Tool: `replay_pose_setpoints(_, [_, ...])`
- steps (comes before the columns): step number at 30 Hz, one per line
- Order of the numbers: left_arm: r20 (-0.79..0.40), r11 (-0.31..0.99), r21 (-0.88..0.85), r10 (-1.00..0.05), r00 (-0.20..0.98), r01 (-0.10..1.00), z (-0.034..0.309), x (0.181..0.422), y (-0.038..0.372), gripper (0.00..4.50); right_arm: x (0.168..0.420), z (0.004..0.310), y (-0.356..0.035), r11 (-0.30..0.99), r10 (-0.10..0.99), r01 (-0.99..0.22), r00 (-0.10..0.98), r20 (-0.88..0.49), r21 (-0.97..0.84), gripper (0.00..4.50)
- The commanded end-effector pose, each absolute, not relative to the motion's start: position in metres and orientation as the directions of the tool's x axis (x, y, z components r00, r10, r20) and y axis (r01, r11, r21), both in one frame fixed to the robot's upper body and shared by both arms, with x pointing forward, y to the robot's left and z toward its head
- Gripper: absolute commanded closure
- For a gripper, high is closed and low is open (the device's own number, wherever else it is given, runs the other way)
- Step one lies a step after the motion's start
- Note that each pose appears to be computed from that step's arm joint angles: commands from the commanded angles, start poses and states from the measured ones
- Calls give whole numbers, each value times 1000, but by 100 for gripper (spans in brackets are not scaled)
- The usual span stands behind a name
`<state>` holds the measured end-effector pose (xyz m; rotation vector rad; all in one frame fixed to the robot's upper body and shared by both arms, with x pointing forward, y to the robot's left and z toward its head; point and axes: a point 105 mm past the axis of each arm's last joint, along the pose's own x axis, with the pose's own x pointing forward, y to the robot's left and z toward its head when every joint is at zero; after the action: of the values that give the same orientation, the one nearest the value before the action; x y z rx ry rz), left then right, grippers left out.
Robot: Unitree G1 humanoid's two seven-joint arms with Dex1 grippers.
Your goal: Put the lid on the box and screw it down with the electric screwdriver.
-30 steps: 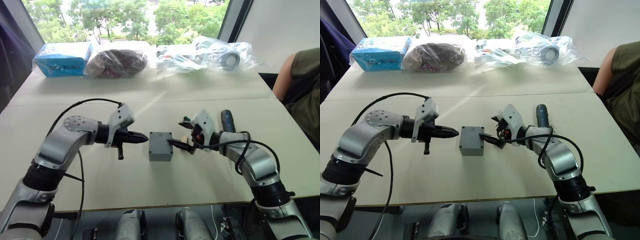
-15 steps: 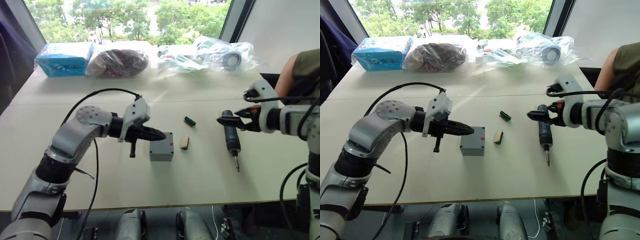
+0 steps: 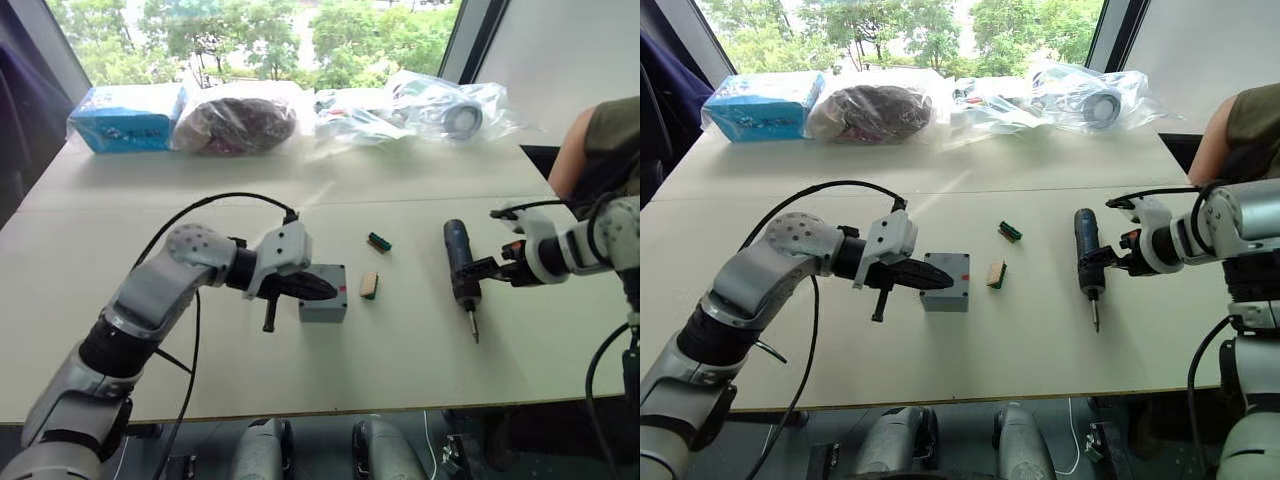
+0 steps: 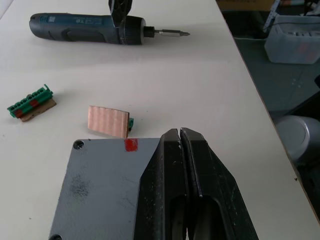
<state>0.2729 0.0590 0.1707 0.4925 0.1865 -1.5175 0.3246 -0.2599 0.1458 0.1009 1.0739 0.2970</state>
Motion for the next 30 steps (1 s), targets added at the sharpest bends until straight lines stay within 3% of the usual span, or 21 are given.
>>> replay_pose_setpoints(1, [-394, -6, 236, -915, 90, 972, 181, 270, 59, 450, 327, 146, -261, 959, 271, -200, 424, -864, 203, 14])
replay_pose_setpoints(9, [-385, 30, 231, -915, 119, 973, 180, 268, 62, 450, 320, 131, -251, 940, 291, -269, 313, -904, 209, 14])
replay_pose_setpoints(12, [-379, 41, 228, -917, 127, 973, 180, 267, 61, 450, 322, 122, -253, 943, 267, -280, 304, -915, 182, 79])
replay_pose_setpoints(17, [-376, 52, 221, -917, 135, 974, 179, 268, 62, 450, 321, 114, -252, 936, 260, -309, 274, -926, 171, 248])
replay_pose_setpoints(22, [-374, 68, 222, -915, 149, 973, 179, 271, 63, 450, 320, 108, -255, 937, 238, -314, 259, -936, 152, 266])
replay_pose_setpoints(25, [-378, 84, 219, -911, 164, 972, 179, 276, 67, 450, 338, 130, -261, 942, 248, -307, 366, -897, 136, 266])
replay_pose_setpoints(30, [-392, 125, 213, -897, 202, 969, 178, 286, 80, 450, 383, 212, -252, 914, 358, -393, 661, -660, 103, 266])
